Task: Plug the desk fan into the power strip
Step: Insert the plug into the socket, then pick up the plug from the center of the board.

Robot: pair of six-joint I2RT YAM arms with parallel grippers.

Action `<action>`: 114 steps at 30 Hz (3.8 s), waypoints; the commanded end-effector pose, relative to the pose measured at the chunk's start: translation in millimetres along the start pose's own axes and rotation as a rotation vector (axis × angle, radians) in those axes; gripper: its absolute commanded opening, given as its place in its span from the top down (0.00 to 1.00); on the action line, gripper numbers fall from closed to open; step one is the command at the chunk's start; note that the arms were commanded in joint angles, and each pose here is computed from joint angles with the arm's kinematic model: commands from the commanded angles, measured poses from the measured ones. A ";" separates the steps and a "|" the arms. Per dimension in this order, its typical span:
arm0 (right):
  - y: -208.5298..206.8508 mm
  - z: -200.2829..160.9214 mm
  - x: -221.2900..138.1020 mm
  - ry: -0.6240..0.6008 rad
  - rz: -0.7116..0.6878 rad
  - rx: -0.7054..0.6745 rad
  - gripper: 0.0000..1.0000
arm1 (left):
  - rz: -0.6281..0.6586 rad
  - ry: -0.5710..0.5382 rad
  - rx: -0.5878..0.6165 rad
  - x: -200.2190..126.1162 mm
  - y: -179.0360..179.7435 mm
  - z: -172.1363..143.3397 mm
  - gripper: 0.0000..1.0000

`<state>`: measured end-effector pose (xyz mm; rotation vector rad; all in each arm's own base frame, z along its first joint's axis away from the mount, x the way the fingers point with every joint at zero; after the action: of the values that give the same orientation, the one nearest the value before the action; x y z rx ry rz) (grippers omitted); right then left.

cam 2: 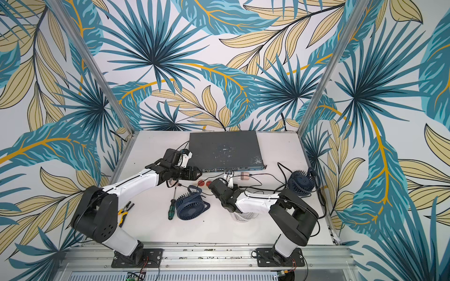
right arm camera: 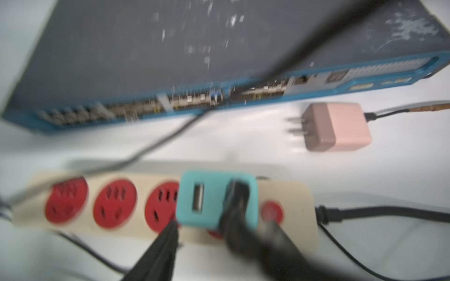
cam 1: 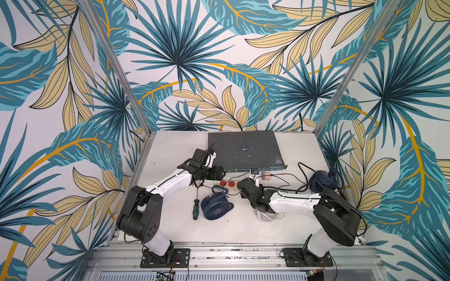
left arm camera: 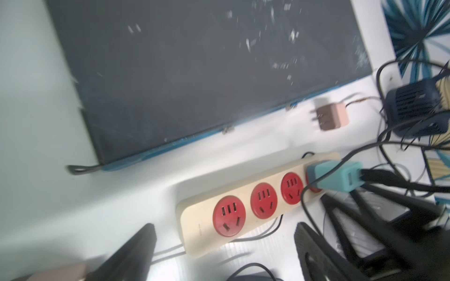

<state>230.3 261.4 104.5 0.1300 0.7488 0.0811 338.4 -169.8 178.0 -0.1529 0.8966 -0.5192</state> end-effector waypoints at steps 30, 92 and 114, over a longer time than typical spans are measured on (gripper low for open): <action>-53.8 71.8 -61.5 -0.168 0.428 0.093 0.00 | 0.534 -0.118 -0.817 -19.2 74.7 -52.0 0.08; -21.3 108.5 -92.9 -0.271 0.784 0.100 0.12 | 0.208 -0.227 -0.435 -99.5 -27.3 73.0 0.79; 5.0 34.5 -66.3 -0.181 0.838 0.046 0.40 | 0.111 0.140 -0.489 -13.6 -16.1 11.6 0.79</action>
<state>200.7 253.1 162.4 0.4744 0.5456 0.8408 336.7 -175.2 197.6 -0.4807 1.1480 -0.1551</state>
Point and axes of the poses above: each gripper's point midway between its finger pads, its own x axis out along the fingers, its own y axis along the line the jaws close on, z = x × y, the point moved 6 cm from there along -x, back along the fingers, and after that the axes turned 7 degrees about x, right-handed, at the moved point
